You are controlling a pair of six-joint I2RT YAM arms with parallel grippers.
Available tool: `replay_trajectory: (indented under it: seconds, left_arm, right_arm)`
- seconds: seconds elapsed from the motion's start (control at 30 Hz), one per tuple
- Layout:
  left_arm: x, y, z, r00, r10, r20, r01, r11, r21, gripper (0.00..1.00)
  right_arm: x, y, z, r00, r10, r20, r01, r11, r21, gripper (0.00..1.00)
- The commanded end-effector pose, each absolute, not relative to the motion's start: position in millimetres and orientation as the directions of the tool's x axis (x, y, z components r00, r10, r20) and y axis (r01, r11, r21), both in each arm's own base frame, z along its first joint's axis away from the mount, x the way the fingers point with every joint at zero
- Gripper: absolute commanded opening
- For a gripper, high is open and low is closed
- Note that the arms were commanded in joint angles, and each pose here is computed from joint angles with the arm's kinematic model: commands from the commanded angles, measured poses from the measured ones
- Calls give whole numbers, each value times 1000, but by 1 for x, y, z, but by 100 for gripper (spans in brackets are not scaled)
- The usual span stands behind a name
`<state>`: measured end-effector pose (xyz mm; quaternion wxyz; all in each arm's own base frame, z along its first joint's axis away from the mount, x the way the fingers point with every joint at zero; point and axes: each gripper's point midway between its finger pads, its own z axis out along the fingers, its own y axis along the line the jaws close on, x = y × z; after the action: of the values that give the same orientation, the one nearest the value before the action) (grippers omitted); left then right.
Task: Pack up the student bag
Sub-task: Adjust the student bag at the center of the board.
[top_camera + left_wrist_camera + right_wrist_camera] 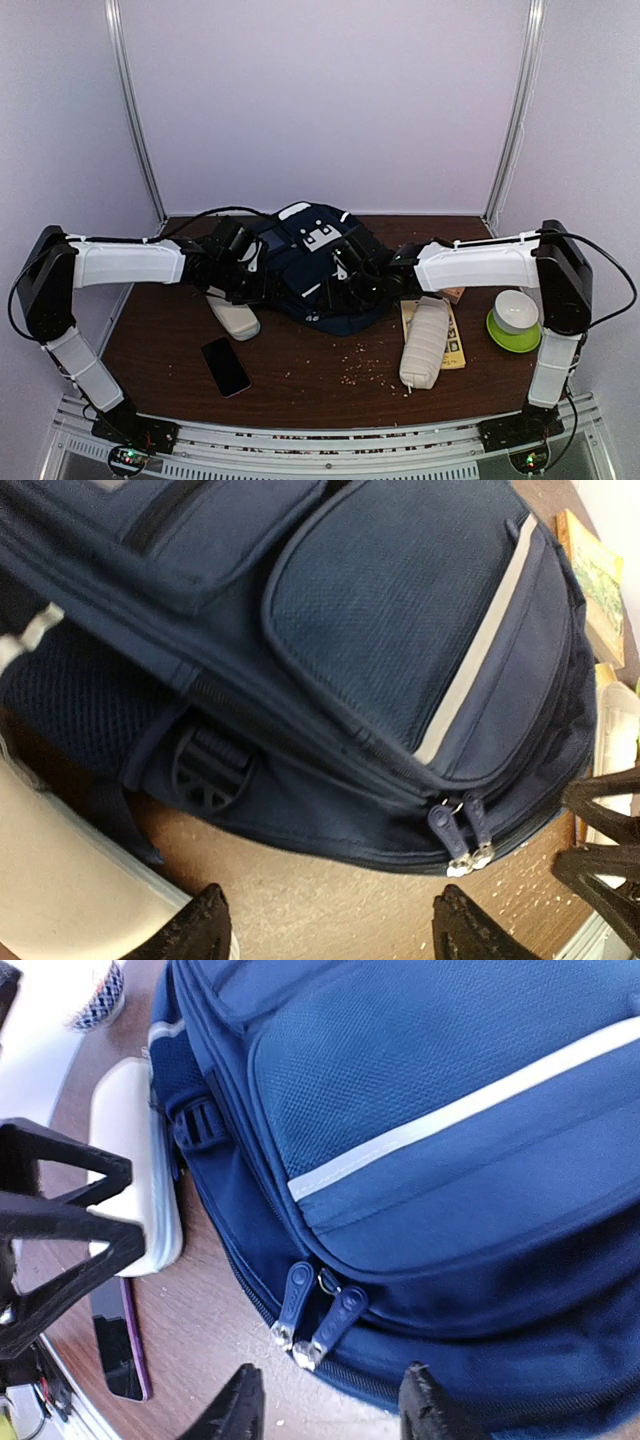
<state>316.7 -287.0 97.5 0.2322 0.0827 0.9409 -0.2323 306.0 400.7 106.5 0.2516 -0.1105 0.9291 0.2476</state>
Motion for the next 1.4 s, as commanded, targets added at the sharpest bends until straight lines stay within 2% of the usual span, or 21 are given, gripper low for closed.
replay_trajectory:
  seconds: [0.0,0.13,0.27,0.57,0.87,1.13,1.37]
  left_arm:
    - [329,-291,111,-856,72,-513,289,888,-357,72]
    - [334,-288,119,-843,69,-533,285,898,-335,72]
    - [336,-285,123,-836,58,-546,277,903,-328,72]
    - [332,-279,122,-838,42,-543,258,909,-328,72]
    - [324,-271,118,-840,35,-542,247,914,-323,72]
    - [323,-266,121,-829,30,-558,245,917,-315,72]
    - [321,-266,119,-830,22,-557,243,914,-326,72]
  right_arm:
    - [305,374,126,-813,-17,-582,-286,882,374,50]
    - [304,341,121,-805,97,-586,-166,910,379,58]
    - [300,311,107,-808,267,-526,-3,890,456,65]
    - [315,304,100,-792,429,-434,131,814,566,65]
    - [323,304,90,-783,491,-381,198,778,596,65]
    - [328,300,123,-739,507,-443,173,779,603,65]
    - [335,312,107,-761,496,-419,191,788,585,64]
